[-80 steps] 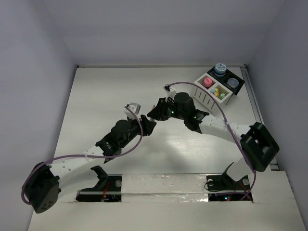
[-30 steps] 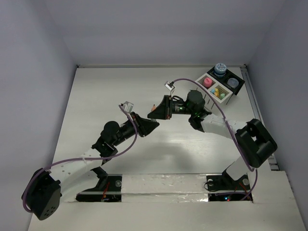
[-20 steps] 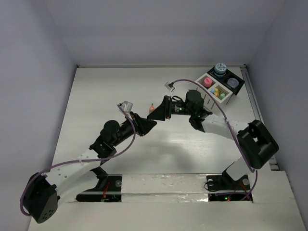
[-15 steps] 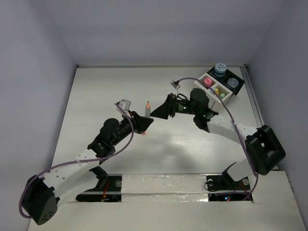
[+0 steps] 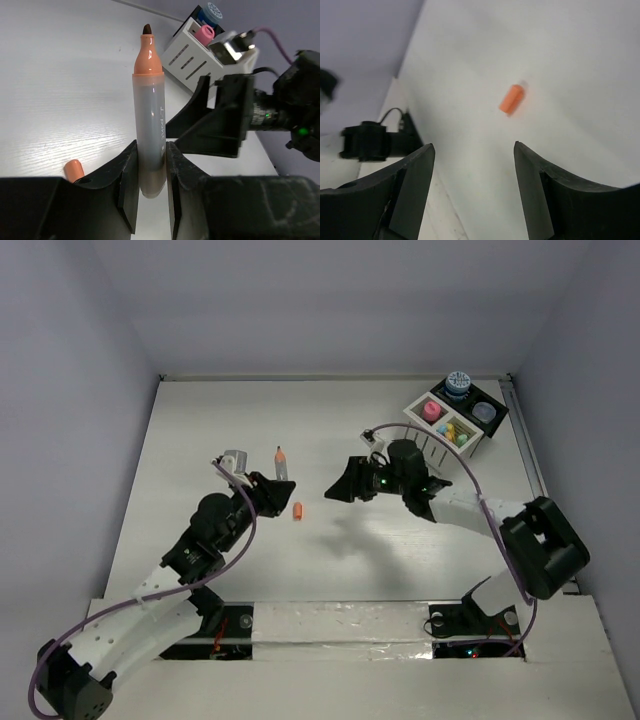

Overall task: Sort the stationery into containers
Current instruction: Close the pen cap on the pen.

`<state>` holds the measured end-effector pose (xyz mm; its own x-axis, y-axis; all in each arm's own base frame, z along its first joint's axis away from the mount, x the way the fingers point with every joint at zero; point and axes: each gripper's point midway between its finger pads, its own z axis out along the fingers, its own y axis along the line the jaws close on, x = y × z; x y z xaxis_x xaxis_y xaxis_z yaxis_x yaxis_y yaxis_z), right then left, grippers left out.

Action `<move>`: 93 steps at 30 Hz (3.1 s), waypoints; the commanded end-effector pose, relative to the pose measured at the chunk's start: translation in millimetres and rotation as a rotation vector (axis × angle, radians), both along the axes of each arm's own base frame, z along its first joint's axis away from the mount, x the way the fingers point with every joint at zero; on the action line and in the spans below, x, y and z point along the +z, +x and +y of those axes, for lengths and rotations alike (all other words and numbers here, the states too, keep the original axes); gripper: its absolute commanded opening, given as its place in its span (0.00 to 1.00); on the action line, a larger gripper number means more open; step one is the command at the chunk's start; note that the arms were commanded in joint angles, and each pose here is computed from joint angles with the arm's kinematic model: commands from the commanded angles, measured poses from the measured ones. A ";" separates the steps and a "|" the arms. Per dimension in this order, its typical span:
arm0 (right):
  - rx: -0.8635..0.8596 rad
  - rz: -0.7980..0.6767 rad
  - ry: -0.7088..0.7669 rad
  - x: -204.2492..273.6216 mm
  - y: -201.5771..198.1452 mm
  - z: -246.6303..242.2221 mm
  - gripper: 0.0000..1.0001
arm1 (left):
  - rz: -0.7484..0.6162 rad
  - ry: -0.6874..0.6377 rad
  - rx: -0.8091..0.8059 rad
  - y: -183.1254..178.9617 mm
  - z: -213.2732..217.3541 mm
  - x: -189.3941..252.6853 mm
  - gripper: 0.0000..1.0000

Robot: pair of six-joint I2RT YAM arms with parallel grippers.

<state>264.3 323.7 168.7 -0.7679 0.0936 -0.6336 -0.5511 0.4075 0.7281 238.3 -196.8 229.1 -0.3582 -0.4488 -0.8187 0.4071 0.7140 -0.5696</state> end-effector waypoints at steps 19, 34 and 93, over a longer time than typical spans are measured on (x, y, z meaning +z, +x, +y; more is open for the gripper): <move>-0.073 0.089 -0.464 -126.0 27.3 83.5 0.74 | -0.059 -0.008 0.043 -3.1 14.7 37.0 0.00; -0.149 0.017 -0.654 -148.4 29.8 80.7 0.10 | -0.043 0.002 0.046 -3.2 15.4 29.8 0.00; -0.090 -0.385 0.544 221.4 24.6 9.9 0.00 | -0.157 -0.300 -0.427 -26.4 -72.2 93.6 0.00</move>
